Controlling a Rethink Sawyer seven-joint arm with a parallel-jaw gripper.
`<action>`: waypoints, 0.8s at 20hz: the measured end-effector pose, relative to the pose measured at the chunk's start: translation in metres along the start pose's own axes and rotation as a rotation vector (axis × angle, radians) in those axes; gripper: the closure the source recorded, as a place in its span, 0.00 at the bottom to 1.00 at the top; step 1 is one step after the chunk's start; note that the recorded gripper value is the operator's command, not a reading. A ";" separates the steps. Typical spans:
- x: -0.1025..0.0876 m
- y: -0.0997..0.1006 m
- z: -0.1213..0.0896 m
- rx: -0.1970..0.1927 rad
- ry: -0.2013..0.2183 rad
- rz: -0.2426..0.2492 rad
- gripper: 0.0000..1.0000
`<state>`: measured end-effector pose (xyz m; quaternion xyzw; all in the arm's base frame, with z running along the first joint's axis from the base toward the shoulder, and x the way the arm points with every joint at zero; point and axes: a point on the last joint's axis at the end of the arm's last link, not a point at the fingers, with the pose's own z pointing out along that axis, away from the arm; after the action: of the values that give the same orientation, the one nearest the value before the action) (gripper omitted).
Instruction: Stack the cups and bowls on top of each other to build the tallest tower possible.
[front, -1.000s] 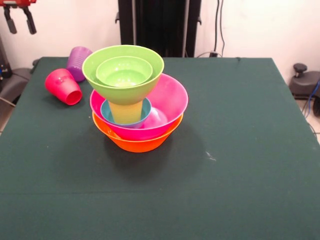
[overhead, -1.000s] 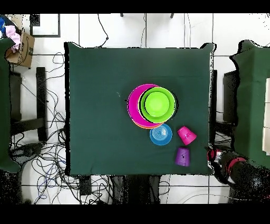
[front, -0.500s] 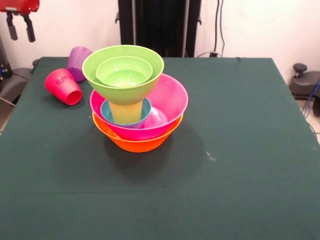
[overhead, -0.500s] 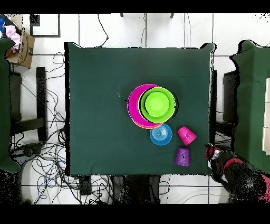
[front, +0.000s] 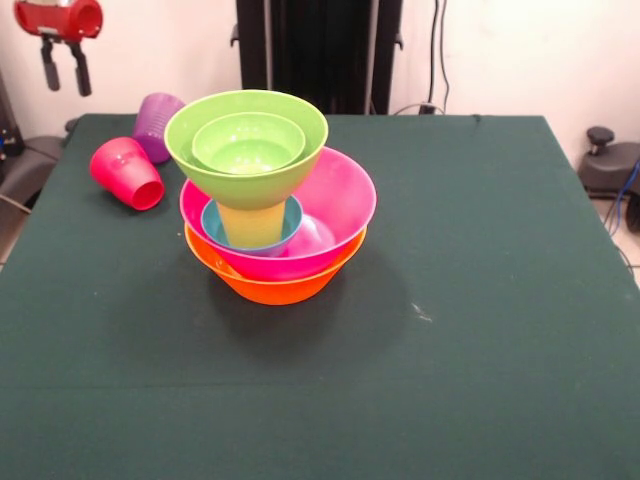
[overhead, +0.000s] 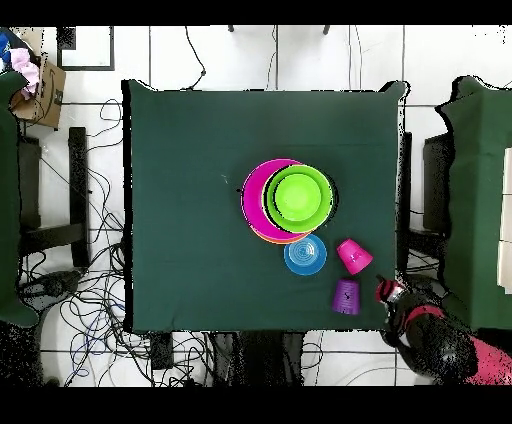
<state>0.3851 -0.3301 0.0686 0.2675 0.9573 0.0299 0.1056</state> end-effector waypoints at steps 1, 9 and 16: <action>0.004 0.003 0.001 0.002 0.000 0.007 0.00; 0.027 0.041 0.007 0.006 -0.006 0.027 0.00; 0.036 0.077 0.022 -0.014 -0.045 0.038 0.00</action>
<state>0.3990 -0.2460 0.0493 0.2856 0.9491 0.0326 0.1285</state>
